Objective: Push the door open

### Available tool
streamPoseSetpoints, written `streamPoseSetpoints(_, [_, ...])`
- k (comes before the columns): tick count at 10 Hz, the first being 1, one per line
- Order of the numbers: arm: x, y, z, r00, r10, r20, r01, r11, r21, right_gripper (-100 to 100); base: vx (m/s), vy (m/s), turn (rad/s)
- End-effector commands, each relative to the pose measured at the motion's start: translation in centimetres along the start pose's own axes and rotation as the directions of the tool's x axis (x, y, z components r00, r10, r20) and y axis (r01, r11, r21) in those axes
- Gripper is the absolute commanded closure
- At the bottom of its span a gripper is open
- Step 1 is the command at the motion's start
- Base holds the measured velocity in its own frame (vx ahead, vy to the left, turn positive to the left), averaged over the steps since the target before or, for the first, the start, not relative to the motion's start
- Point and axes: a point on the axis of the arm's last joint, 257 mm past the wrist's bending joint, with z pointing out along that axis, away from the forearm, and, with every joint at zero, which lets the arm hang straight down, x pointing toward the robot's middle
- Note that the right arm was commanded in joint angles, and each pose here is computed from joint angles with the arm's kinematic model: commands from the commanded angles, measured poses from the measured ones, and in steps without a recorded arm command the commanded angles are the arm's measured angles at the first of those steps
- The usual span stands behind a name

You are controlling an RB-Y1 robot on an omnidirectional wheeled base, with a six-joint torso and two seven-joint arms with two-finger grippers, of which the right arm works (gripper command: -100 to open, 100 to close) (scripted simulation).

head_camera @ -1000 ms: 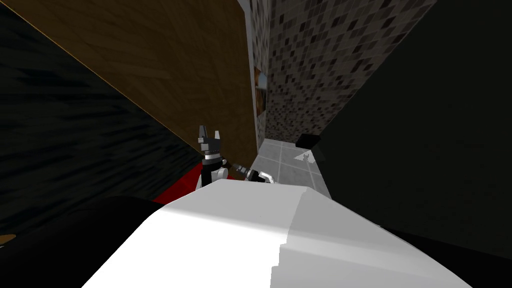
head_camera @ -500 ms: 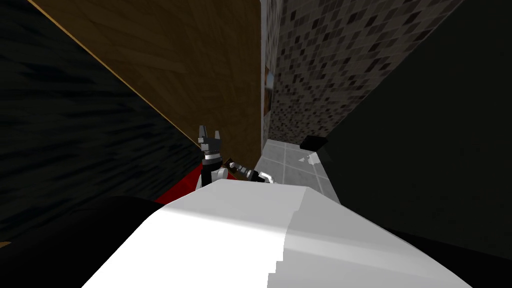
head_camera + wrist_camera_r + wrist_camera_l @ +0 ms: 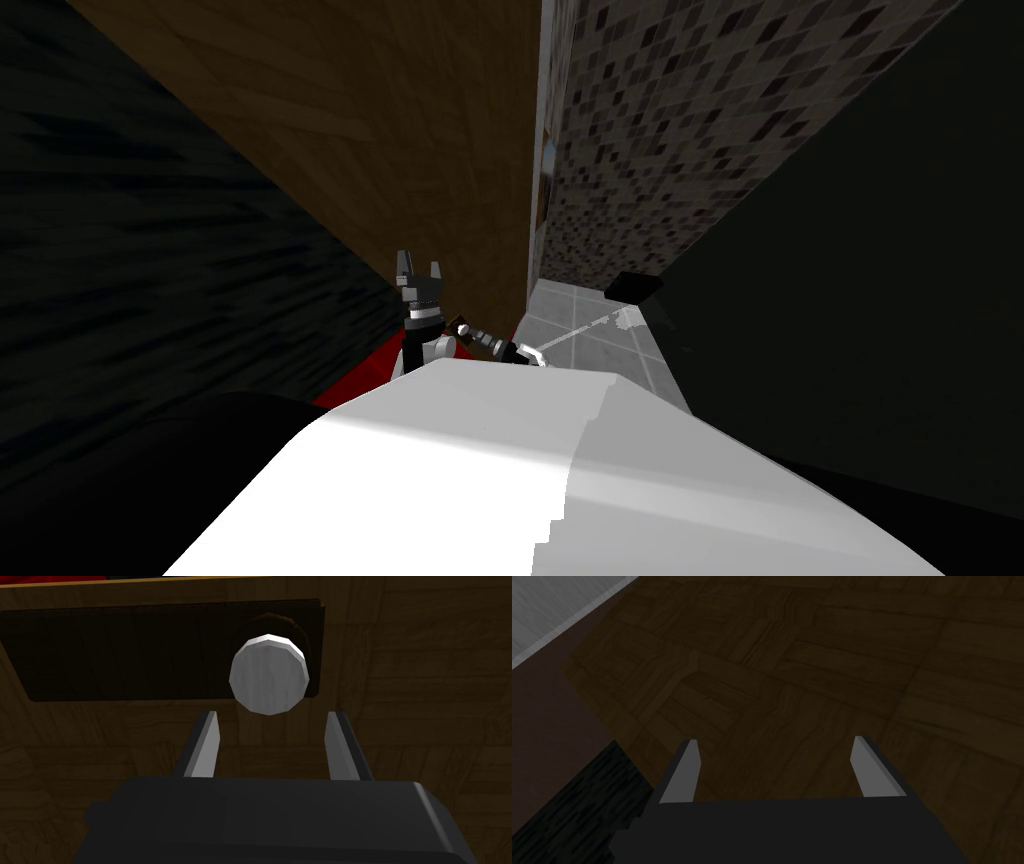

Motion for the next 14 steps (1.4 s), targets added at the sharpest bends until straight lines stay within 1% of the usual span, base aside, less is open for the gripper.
streamPoseSetpoints(1, [0.0, 0.0, -0.02, 1.0, 0.0, 0.0, 0.0, 1.0, 0.001, 100, -0.017, -0.025, 0.004])
streamPoseSetpoints(5, [0.0, 0.0, -0.02, 1.0, 0.0, 0.0, 0.0, 1.0, 0.001, 100, -0.006, -0.011, 0.0])
streamPoseSetpoints(6, [-1.6, -0.4, -0.21, 0.999, -0.009, 0.033, 0.008, 1.0, 0.013, -100, -0.084, -0.012, -0.084])
streamPoseSetpoints(8, [-3.6, -0.5, -0.17, 0.997, -0.016, 0.078, 0.014, 1.0, 0.022, -100, -0.178, -0.016, -0.099])
streamPoseSetpoints(10, [-5.0, -0.2, 0.17, 0.993, -0.016, 0.115, 0.014, 1.0, 0.022, -100, -0.187, -0.014, -0.084])
streamPoseSetpoints(11, [-4.5, -0.2, 0.15, 0.995, -0.015, 0.104, 0.013, 1.0, 0.022, -100, -0.081, 0.003, -0.014])
streamPoseSetpoints(12, [-5.2, -0.7, -0.25, 0.993, -0.025, 0.113, 0.021, 0.999, 0.034, -100, 0.01, 0.108, 0.047])
streamPoseSetpoints(14, [-5.5, -0.9, -0.38, 0.992, -0.03, 0.119, 0.026, 0.999, 0.038, -100, 0.088, 0.168, 0.015])
